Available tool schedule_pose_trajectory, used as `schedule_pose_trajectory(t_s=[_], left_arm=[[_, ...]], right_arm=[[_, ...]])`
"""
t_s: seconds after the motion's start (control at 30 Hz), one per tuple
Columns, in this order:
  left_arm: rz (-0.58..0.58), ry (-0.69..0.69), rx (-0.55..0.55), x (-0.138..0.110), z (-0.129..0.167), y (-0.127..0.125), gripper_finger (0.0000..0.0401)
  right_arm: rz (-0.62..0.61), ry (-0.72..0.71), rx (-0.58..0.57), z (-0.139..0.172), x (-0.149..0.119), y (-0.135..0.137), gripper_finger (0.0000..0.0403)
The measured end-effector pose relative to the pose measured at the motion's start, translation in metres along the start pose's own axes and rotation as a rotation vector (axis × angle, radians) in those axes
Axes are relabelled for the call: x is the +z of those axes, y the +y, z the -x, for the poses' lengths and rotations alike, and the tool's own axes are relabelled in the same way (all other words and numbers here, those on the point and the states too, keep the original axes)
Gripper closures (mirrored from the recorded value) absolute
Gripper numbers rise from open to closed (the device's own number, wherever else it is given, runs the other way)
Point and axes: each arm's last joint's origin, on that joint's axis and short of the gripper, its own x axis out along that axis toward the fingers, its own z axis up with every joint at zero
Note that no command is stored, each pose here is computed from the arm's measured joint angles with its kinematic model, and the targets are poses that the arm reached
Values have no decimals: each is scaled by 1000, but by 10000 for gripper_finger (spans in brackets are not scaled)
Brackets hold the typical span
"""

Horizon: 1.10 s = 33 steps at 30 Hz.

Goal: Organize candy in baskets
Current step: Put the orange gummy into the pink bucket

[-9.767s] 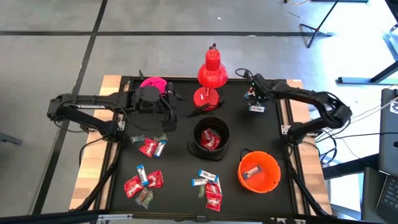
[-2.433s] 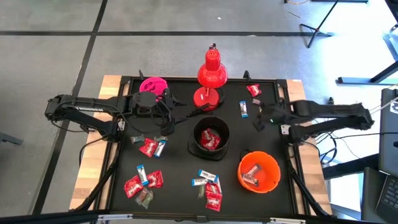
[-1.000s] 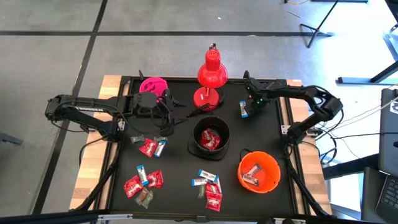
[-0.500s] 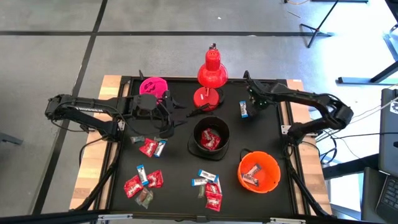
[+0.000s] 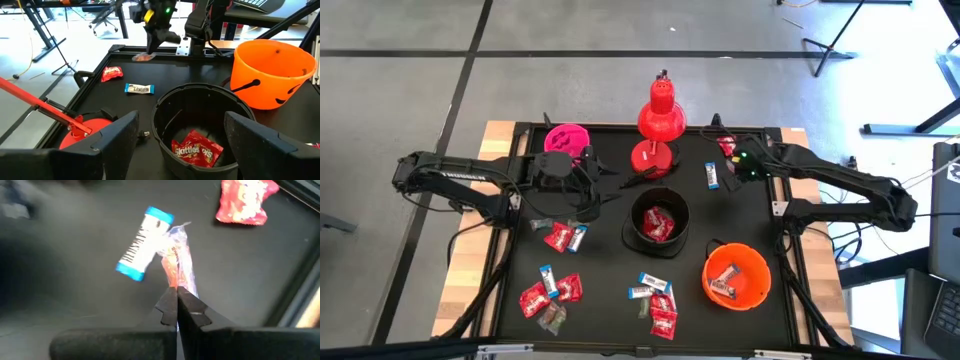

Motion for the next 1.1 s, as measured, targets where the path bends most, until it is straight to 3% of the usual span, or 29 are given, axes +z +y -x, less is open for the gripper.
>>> schedule_pose_trajectory(t_s=[0.27,0.5,0.7,1.1], left_arm=[[-1,-22,0,1,-6,-1,117],[-69,-60,2,-1,-36,-6,117],[-96,-90,8,-3,-53,-8,117],[-69,-212,9,1,-74,2,117]], right_arm=[[-39,-138,170,31,-9,-2,403],[-44,-257,335,49,-8,-2,403],[-45,-266,366,51,-8,-1,403],[-14,-349,550,58,2,6,403]])
